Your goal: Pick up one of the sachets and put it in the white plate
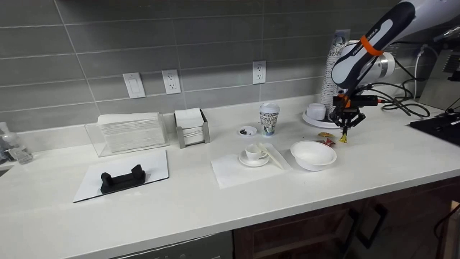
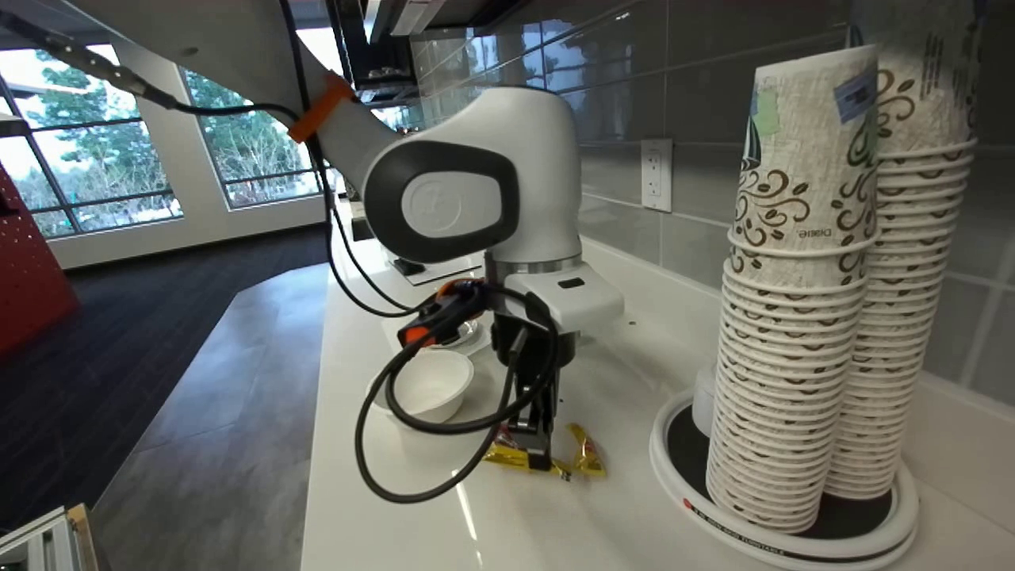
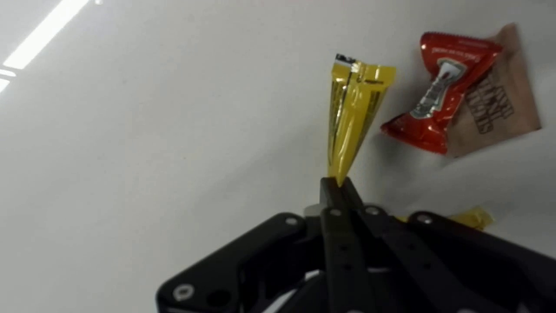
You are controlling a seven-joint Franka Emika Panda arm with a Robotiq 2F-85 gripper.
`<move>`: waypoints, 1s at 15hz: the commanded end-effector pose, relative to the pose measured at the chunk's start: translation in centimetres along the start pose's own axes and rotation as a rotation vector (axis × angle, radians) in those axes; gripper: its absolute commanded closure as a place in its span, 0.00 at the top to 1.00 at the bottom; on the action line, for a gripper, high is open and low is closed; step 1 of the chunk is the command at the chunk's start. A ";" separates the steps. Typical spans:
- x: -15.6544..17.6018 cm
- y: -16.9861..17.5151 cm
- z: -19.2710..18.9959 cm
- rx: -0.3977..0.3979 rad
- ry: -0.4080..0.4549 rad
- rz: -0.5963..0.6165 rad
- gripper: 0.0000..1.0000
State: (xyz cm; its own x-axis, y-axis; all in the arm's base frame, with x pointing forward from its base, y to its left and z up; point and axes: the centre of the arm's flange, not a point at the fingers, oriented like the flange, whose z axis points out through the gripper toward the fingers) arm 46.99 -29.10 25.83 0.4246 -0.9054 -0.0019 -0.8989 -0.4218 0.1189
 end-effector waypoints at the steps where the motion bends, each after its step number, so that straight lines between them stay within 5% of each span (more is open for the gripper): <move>1: -3.5 3.6 -3.5 0.037 -0.080 -0.102 0.00; 4: -7.3 4.8 -4.7 0.057 -0.144 -0.132 0.00; 12: -22.2 0.1 -5.1 0.427 -0.234 -0.014 0.00; 13: -18.0 0.6 -5.0 0.337 -0.251 -0.054 0.01; 15: -20.6 -0.1 -4.9 0.373 -0.247 -0.040 0.01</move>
State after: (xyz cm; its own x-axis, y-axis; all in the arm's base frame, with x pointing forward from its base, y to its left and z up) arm 38.83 -10.19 30.71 0.4618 -0.8533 -0.2419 -0.8791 -0.4042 -0.2525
